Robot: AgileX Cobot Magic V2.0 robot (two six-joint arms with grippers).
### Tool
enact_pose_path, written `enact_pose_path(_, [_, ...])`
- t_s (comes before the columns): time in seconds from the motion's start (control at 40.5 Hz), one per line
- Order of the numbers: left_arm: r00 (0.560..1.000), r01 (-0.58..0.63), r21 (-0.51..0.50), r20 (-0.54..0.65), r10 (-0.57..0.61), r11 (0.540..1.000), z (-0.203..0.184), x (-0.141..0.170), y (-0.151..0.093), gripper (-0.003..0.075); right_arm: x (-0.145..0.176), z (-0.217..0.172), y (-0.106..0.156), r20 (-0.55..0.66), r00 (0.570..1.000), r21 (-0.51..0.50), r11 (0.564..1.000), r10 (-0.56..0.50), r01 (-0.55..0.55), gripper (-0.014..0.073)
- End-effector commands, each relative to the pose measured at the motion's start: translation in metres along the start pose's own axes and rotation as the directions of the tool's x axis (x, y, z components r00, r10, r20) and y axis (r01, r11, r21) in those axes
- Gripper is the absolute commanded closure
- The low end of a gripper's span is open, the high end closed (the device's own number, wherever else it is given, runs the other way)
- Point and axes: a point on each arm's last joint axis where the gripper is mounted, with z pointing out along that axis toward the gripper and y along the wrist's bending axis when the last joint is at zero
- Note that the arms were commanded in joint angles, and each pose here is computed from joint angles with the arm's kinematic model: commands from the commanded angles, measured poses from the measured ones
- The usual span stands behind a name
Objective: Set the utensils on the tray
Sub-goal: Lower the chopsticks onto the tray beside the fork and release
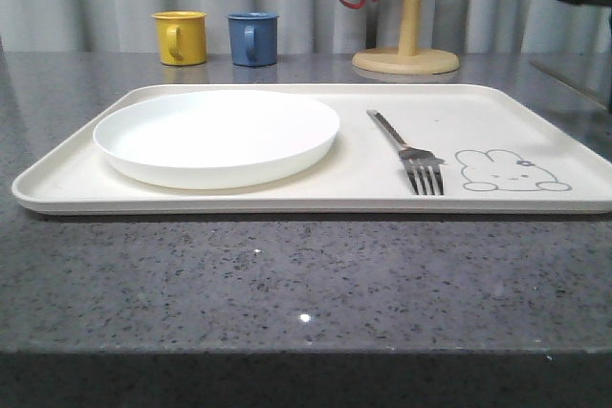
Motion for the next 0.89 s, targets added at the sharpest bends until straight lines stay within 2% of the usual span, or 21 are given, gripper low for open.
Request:
enact_pose_path(0.0, [0.995,0.009,-0.016,0.099,-0.007,1.000,-0.006,-0.012,0.001,0.0428,0.008,-0.032,0.029,0.048,0.997,-0.086,0.994,-0.062,0.066,0.0538])
enact_pose_path(0.173, [0.995,0.009,-0.016,0.099,-0.007,1.000,-0.006,-0.012,0.001,0.0428,0.013,-0.027,0.070,0.053,0.995,-0.134,0.987,-0.080,0.086,0.0538])
enact_pose_path(0.297, [0.995,0.009,-0.016,0.099,-0.007,1.000,-0.006,-0.012,0.001,0.0428,0.011,-0.021,0.085,0.071,0.996,-0.150,0.987,-0.048,0.058,0.0538])
enact_pose_path(0.47, [0.995,0.009,-0.016,0.099,-0.007,1.000,-0.006,-0.012,0.001,0.0428,0.005,-0.007,0.087,0.051,0.999,-0.150,0.989,0.010,-0.002,0.0537])
enact_pose_path(0.865, [0.995,0.009,-0.016,0.099,-0.007,1.000,-0.006,-0.012,0.001,0.0428,-0.005,0.026,0.086,-0.033,0.998,-0.122,0.991,0.053,-0.057,0.0536])
